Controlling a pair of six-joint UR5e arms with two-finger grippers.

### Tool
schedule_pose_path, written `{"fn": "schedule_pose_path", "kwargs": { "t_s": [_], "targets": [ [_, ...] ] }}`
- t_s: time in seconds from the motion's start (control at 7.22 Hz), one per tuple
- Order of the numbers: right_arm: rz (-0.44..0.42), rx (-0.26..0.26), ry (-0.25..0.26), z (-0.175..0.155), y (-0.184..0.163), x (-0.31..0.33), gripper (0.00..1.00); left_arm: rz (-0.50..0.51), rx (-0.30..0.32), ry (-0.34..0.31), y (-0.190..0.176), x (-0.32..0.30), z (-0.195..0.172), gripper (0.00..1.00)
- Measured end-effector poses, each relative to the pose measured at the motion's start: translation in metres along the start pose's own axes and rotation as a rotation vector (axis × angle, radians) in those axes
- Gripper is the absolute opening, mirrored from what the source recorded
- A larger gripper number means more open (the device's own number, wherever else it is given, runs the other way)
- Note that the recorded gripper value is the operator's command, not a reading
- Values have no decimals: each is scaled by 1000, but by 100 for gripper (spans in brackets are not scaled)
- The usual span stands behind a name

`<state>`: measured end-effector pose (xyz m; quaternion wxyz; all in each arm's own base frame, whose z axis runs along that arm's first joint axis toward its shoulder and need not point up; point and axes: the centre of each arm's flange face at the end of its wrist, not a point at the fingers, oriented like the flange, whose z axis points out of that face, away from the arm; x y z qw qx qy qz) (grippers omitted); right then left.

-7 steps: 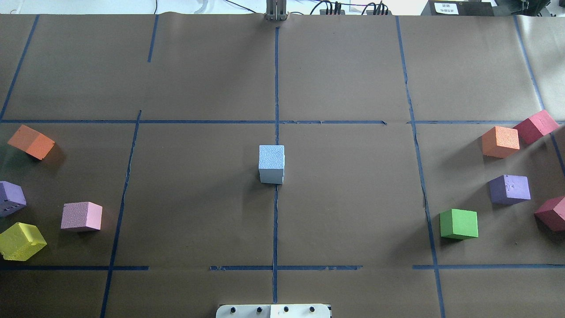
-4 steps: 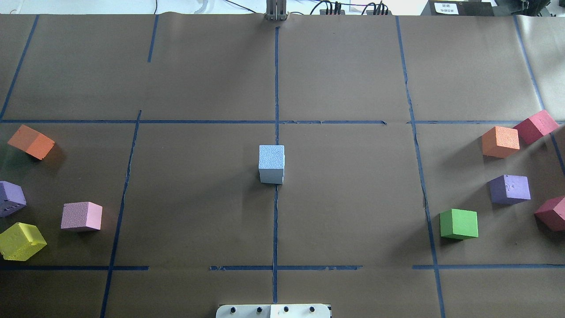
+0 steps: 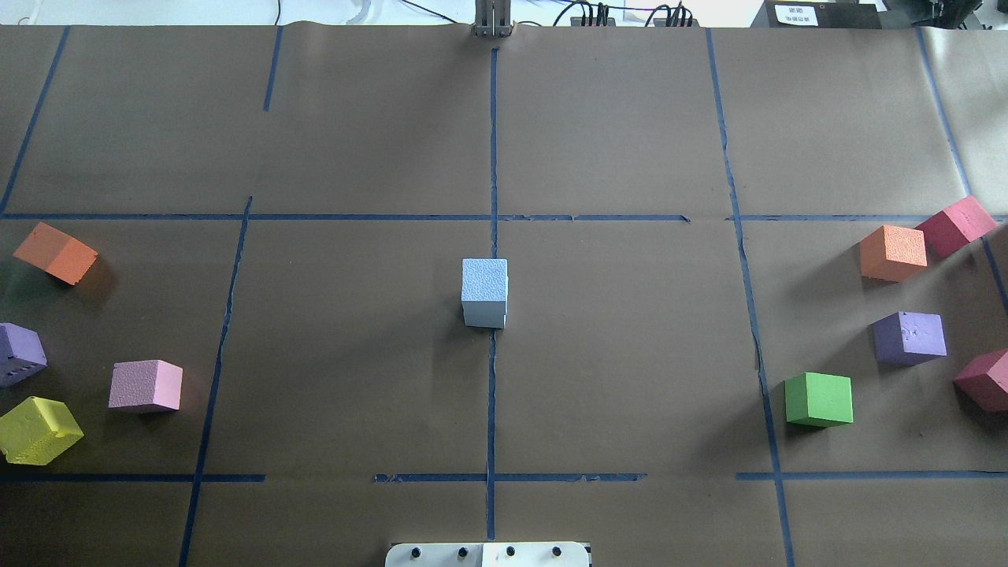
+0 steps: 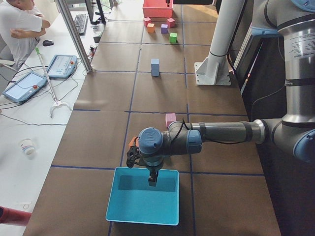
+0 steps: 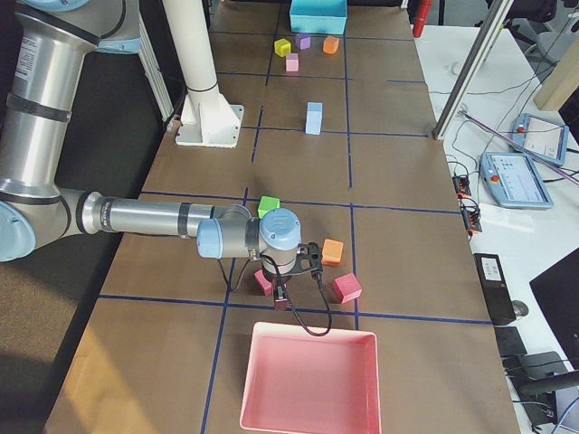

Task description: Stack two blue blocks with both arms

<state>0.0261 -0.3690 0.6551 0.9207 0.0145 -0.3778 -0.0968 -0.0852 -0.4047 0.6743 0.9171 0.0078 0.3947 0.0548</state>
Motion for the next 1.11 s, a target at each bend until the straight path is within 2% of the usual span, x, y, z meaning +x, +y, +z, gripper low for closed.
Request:
{"fn": "schedule_pose_path", "kwargs": {
  "t_s": [1.11],
  "targets": [
    [-11, 13, 1, -5, -9, -4, 100, 17, 7, -4, -4, 6, -4, 100]
  ]
}}
